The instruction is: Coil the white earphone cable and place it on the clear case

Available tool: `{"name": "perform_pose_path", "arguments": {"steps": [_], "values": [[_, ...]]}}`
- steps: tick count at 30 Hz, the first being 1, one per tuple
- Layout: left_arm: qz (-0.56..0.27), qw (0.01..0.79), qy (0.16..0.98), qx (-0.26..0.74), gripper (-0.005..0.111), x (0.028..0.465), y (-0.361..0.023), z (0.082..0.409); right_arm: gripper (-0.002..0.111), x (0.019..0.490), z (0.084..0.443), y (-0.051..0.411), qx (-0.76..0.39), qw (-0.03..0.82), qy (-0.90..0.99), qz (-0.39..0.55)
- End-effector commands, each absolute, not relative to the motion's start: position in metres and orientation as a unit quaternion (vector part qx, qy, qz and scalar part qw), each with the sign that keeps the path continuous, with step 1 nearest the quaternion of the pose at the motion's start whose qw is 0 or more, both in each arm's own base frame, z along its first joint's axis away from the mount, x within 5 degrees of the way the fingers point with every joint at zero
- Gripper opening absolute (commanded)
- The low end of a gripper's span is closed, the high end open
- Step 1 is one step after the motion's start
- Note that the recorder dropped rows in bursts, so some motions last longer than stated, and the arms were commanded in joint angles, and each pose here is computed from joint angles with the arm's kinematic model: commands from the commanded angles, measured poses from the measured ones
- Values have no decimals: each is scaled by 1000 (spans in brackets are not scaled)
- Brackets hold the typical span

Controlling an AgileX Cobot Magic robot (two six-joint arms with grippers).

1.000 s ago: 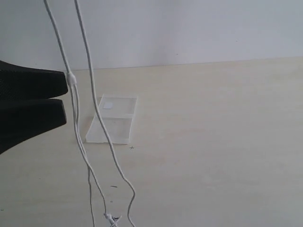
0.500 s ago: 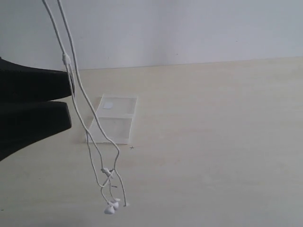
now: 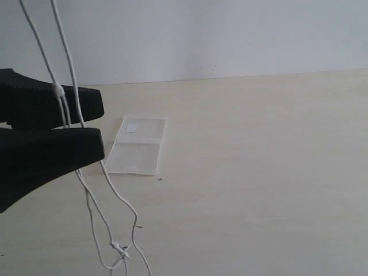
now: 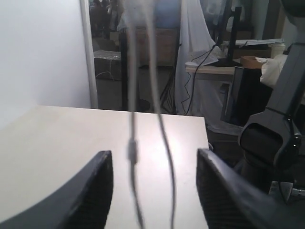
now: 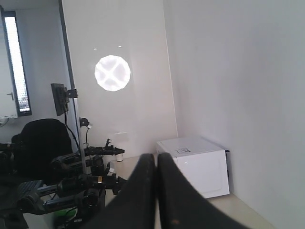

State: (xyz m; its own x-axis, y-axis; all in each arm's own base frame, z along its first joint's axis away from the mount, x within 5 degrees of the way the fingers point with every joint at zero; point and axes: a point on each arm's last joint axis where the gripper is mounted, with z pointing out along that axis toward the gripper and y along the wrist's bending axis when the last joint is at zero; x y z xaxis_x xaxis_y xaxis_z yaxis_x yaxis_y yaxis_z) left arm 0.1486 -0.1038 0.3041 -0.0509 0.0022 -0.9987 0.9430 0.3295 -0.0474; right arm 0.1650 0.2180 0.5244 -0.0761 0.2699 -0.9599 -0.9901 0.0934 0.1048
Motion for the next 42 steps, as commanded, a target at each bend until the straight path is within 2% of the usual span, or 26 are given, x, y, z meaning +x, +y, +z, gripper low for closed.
{"name": "perform_pose_path", "arguments": {"steps": [1, 22, 23, 26, 29, 42], "values": [[-415, 569, 593, 390, 52, 151, -104, 307, 0, 163, 527, 218, -379, 563, 469, 565], [-444, 546, 603, 375, 52, 161, -111, 297, 0, 163, 531, 217, -368, 573, 454, 575], [-443, 546, 604, 374, 51, 162, -111, 297, 0, 163, 531, 217, -368, 573, 454, 575], [-442, 546, 605, 375, 36, 162, -111, 297, 0, 163, 531, 217, -368, 573, 454, 575], [-439, 547, 607, 374, 27, 162, -111, 296, 0, 163, 531, 217, -368, 573, 454, 575], [-438, 547, 607, 375, 27, 162, -111, 296, 0, 163, 531, 217, -367, 573, 454, 575]]}}
